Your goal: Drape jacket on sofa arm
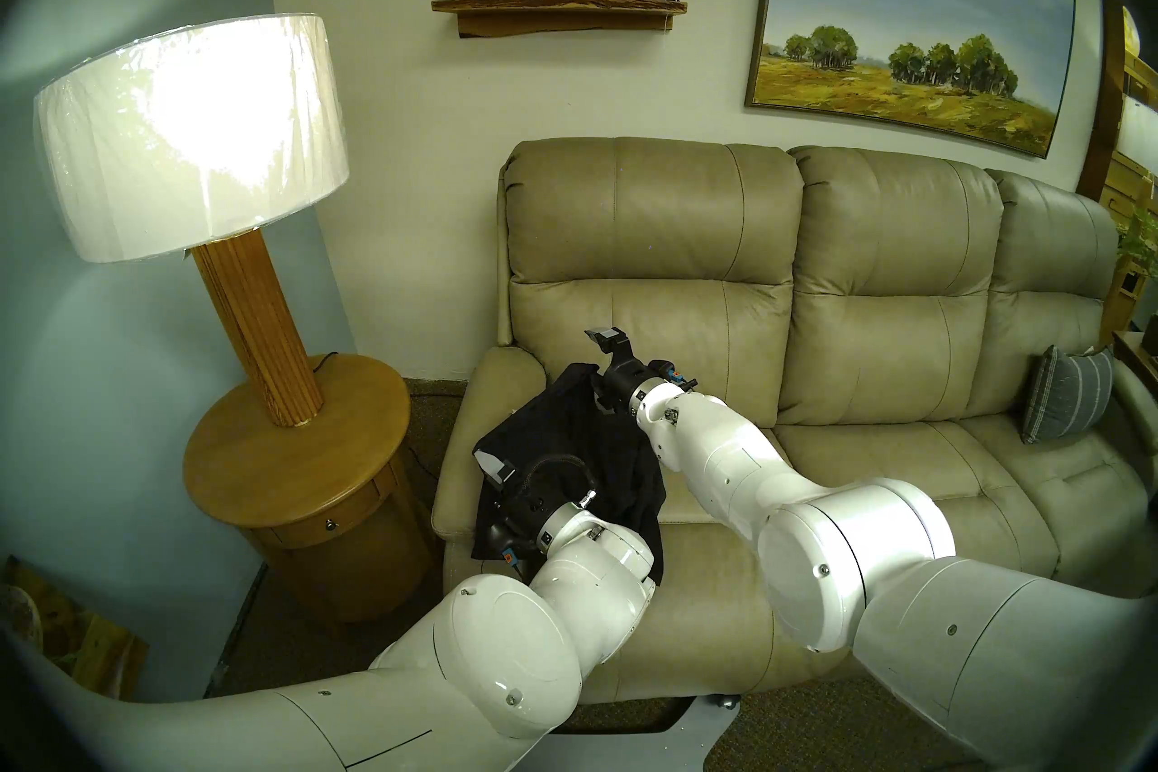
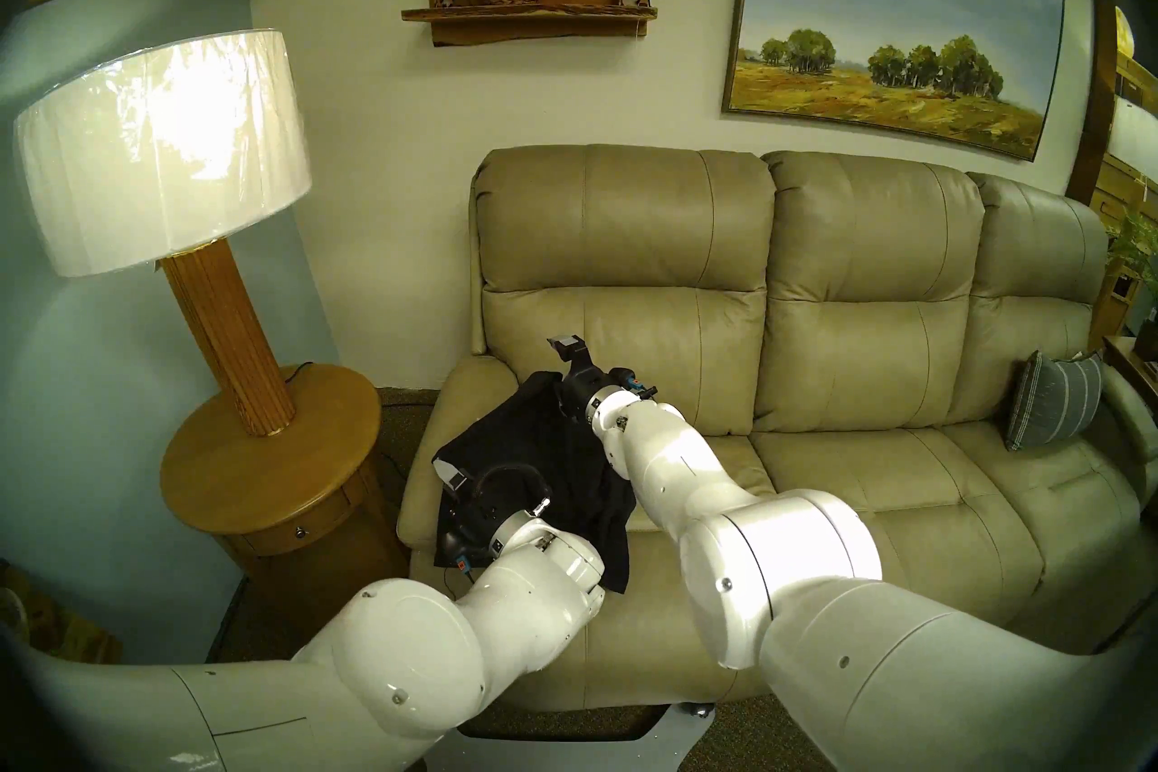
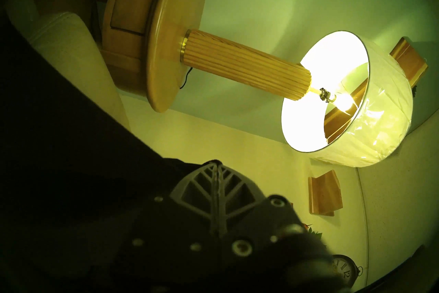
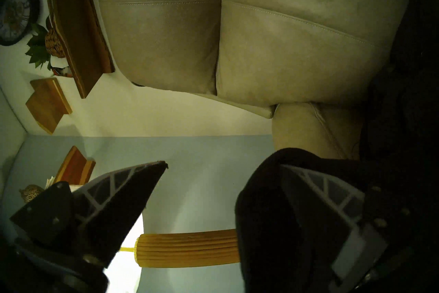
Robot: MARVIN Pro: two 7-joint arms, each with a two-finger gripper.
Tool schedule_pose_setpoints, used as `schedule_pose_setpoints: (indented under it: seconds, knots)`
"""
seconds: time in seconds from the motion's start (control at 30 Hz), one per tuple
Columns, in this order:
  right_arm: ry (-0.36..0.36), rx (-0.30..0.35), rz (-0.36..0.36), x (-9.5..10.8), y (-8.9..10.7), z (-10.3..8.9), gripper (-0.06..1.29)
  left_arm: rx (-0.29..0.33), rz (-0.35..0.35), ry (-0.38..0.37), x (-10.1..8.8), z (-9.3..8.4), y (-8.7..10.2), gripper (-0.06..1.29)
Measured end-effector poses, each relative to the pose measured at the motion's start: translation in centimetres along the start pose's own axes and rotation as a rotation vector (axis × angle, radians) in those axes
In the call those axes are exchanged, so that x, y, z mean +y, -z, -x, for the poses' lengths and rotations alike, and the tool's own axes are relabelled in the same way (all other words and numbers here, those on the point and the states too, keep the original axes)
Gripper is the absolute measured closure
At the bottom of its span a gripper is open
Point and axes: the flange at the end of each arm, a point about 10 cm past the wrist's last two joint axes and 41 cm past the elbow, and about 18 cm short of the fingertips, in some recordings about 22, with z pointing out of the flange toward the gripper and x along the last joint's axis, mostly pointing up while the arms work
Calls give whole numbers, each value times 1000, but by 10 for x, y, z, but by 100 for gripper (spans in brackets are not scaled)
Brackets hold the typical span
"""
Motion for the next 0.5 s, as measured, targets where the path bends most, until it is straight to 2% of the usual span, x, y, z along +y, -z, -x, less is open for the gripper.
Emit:
schedule_pose_setpoints:
  seconds: [0.3, 0.5]
  knots:
    - [-11, 14, 34, 20, 26, -34, 0, 110, 50, 29, 21, 5, -47, 126]
    - [-19, 5, 54, 33, 39, -44, 0, 183, 60, 38, 30, 2, -68, 126]
